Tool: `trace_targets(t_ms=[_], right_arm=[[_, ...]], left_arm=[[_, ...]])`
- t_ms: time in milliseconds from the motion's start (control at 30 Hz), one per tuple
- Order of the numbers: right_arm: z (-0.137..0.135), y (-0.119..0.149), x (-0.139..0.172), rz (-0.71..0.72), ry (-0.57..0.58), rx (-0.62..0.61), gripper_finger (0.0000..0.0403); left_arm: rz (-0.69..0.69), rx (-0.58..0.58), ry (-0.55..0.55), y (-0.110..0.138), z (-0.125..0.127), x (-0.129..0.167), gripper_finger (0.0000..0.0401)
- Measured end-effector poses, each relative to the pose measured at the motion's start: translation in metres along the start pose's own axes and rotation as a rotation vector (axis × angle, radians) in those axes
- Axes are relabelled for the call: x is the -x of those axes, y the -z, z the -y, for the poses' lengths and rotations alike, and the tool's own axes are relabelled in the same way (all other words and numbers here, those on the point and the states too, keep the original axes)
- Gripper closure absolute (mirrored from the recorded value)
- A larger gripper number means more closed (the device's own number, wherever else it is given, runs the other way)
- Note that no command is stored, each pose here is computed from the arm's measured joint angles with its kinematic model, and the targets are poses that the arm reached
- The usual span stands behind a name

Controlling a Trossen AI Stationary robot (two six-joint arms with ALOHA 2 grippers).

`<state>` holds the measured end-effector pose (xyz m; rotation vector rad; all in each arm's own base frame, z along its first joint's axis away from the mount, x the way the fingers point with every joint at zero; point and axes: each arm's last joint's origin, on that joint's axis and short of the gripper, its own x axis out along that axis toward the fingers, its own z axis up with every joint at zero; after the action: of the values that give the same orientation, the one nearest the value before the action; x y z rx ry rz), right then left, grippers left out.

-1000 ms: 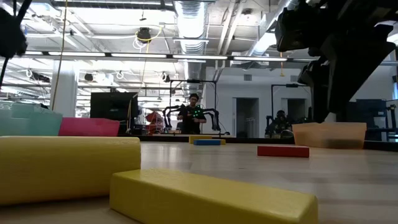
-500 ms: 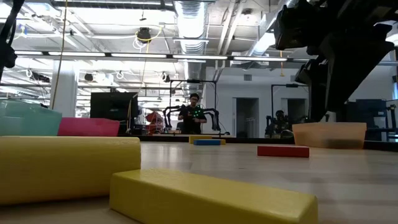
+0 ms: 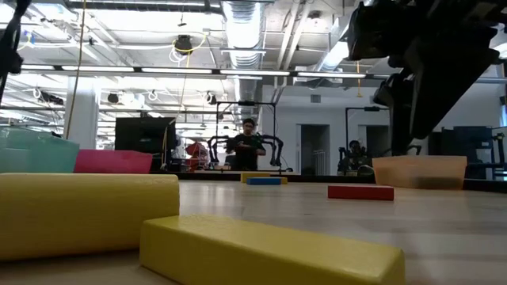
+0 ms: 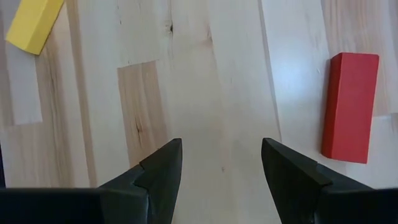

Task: Sort blocks
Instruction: Put the yellow block into the green bin

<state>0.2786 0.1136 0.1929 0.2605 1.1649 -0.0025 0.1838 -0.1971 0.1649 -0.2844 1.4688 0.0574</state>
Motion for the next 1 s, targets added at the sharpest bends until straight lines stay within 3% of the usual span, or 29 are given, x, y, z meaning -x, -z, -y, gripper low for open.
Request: trace_targets(t_ms=[367, 633, 800, 1000], right_arm=[[-0.003, -0.004, 0.0, 0.043, -0.025, 0.028, 0.0168], [-0.009, -0.015, 0.002, 0.161, -0.087, 0.109, 0.0168], [-0.014, -0.026, 0.005, 0.3, -0.094, 0.181, 0.0168], [-0.018, -0.034, 0.008, 0.401, -0.093, 0.235, 0.0168]], left_arm=[[0.108, -0.121, -0.148, -0.013, 0.012, 0.041, 0.0269], [0.335, -0.192, -0.418, -0.022, 0.008, 0.069, 0.0268], [0.502, -0.242, -0.504, -0.03, 0.013, 0.083, 0.0267], [0.463, -0.264, -0.581, -0.026, 0.002, 0.092, 0.0267]])
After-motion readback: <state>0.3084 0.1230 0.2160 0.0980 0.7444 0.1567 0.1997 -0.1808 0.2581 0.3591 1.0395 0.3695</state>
